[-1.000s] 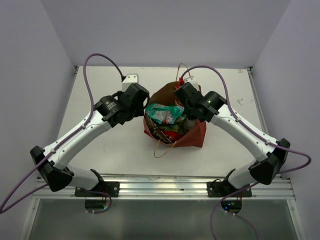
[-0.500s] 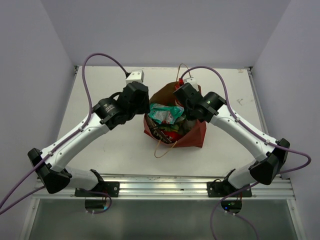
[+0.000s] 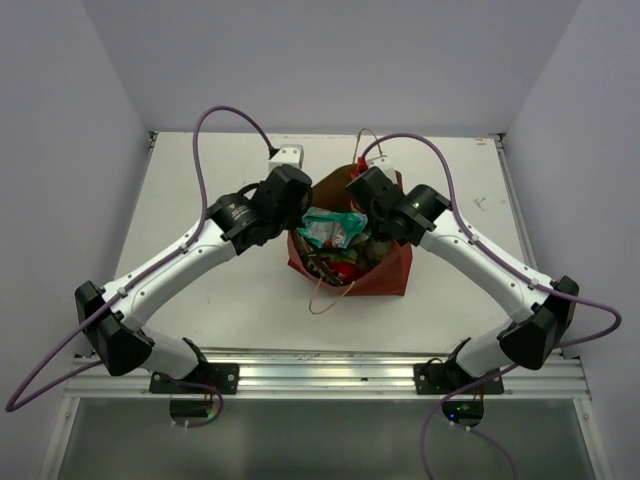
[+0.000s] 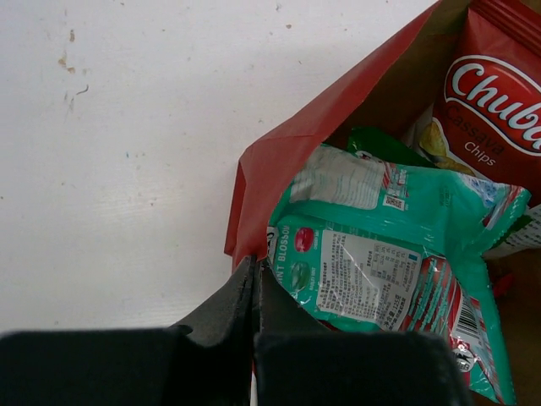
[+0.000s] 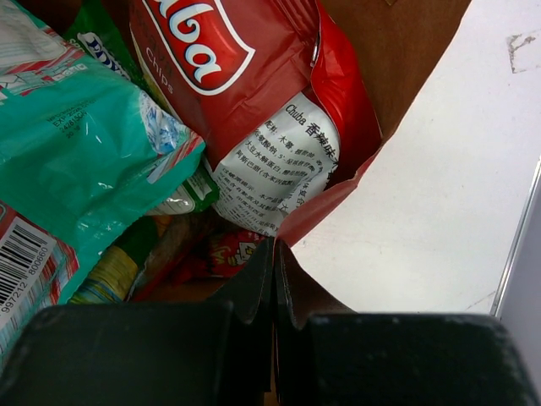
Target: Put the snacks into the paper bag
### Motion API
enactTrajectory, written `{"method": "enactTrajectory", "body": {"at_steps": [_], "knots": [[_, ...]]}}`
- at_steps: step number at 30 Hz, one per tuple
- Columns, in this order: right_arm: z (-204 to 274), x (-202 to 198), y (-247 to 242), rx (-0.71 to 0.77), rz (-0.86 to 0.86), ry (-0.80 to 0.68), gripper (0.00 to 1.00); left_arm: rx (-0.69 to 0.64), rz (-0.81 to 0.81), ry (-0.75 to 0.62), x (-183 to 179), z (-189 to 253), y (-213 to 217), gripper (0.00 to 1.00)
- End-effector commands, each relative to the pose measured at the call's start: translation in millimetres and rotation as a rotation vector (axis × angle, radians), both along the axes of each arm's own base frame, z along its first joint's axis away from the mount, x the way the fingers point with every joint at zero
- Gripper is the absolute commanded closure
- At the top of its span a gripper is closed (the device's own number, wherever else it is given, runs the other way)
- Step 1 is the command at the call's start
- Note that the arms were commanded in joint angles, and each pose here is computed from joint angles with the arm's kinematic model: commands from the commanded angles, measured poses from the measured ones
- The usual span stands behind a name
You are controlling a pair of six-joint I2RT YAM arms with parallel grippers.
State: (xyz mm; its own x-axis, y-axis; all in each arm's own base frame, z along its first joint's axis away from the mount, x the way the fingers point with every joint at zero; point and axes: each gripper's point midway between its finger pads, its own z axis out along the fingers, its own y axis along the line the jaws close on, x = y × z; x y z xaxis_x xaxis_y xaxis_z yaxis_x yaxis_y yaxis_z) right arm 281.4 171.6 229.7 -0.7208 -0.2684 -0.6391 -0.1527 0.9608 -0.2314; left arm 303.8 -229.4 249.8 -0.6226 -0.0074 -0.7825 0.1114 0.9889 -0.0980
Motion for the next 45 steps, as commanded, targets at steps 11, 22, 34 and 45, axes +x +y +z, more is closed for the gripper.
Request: {"method": "enactTrajectory", "body": {"at_steps": [11,22,34,45], "knots": [[27.6,2.0,19.2,0.113,0.013,-0.036,1.0,-0.006,0.153,-0.054,-22.9,67.3,41.0,1.0],[1.9,-1.5,25.4,0.092,0.018,0.03,1.0,0.063,0.154,0.054,-37.0,29.6,47.2,1.0],[132.5,25.1,10.1,0.235,-0.041,-0.358,0.25,0.127,0.406,-0.481,11.2,179.1,99.8,0.04],[189.7,13.1,-110.2,-0.173,-0.399,-0.608,0.21,0.094,0.491,-0.538,99.9,183.9,174.6,0.01]]}}
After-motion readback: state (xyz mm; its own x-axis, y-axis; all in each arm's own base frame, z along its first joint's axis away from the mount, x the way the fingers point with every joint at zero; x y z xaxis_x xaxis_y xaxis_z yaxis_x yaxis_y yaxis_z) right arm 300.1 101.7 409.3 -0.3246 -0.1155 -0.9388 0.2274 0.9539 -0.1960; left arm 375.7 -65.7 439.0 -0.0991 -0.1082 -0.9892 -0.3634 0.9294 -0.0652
